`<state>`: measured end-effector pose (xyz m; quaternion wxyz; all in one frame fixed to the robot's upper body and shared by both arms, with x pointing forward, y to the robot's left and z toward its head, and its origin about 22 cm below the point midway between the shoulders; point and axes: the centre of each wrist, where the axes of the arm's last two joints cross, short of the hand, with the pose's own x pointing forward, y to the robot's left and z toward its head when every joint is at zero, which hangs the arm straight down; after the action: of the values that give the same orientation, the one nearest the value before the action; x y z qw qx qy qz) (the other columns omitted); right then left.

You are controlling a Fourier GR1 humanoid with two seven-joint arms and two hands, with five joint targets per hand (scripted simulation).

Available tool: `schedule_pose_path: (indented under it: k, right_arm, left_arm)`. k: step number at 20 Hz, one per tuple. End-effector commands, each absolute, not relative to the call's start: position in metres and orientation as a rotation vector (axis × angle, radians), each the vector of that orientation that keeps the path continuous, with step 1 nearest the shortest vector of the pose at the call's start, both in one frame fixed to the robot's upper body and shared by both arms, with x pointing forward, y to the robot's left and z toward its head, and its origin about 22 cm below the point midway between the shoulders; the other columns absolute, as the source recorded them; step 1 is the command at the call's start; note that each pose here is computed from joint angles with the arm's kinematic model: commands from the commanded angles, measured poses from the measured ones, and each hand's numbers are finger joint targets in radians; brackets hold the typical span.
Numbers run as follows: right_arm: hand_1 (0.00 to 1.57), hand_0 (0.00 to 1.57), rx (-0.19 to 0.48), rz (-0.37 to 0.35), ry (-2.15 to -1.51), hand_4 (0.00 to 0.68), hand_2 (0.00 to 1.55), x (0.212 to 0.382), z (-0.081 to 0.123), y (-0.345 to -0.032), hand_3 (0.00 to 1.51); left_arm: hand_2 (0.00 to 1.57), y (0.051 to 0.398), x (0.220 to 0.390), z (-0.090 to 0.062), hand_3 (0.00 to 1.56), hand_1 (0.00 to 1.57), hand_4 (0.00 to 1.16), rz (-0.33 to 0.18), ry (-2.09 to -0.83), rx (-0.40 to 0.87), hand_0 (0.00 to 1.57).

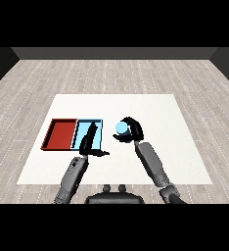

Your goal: Pick the blue can and put it in the blue box

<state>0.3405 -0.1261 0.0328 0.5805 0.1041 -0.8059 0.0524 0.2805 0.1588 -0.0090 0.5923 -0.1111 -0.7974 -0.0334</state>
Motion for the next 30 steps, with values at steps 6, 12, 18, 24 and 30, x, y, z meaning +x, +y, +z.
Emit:
schedule_pose_path:
  k: [6, 12, 18, 24, 30]
  right_arm:
    - [1.42, 1.42, 0.277, 0.155, -1.894, 0.66, 1.45, 0.319, 0.048, -0.1, 1.42]
    - [1.4, 1.4, 0.285, 0.183, -1.885, 0.668, 1.44, 0.319, 0.04, -0.107, 1.4]
    - [1.4, 1.4, 0.323, 0.21, -1.916, 0.682, 1.45, 0.328, 0.044, -0.092, 1.41]
    - [1.39, 1.39, 0.326, 0.218, -1.95, 0.659, 1.44, 0.315, 0.043, -0.093, 1.4]
    - [1.41, 1.41, 0.342, 0.224, -1.937, 0.651, 1.43, 0.335, 0.042, -0.086, 1.39]
  left_arm:
    - [0.0, 0.133, 0.311, -0.02, 0.0, 0.0, 0.0, -0.104, -1.784, -0.271, 0.0]
    - [0.0, 0.126, 0.297, -0.033, 0.0, 0.0, 0.0, -0.126, -1.748, -0.271, 0.0]
    - [0.0, 0.091, 0.305, -0.036, 0.0, 0.0, 0.0, -0.134, -1.739, -0.242, 0.0]
    - [0.0, 0.113, 0.303, -0.033, 0.0, 0.0, 0.0, -0.115, -1.716, -0.309, 0.0]
    - [0.0, 0.09, 0.29, -0.029, 0.0, 0.0, 0.0, -0.143, -1.721, -0.286, 0.0]
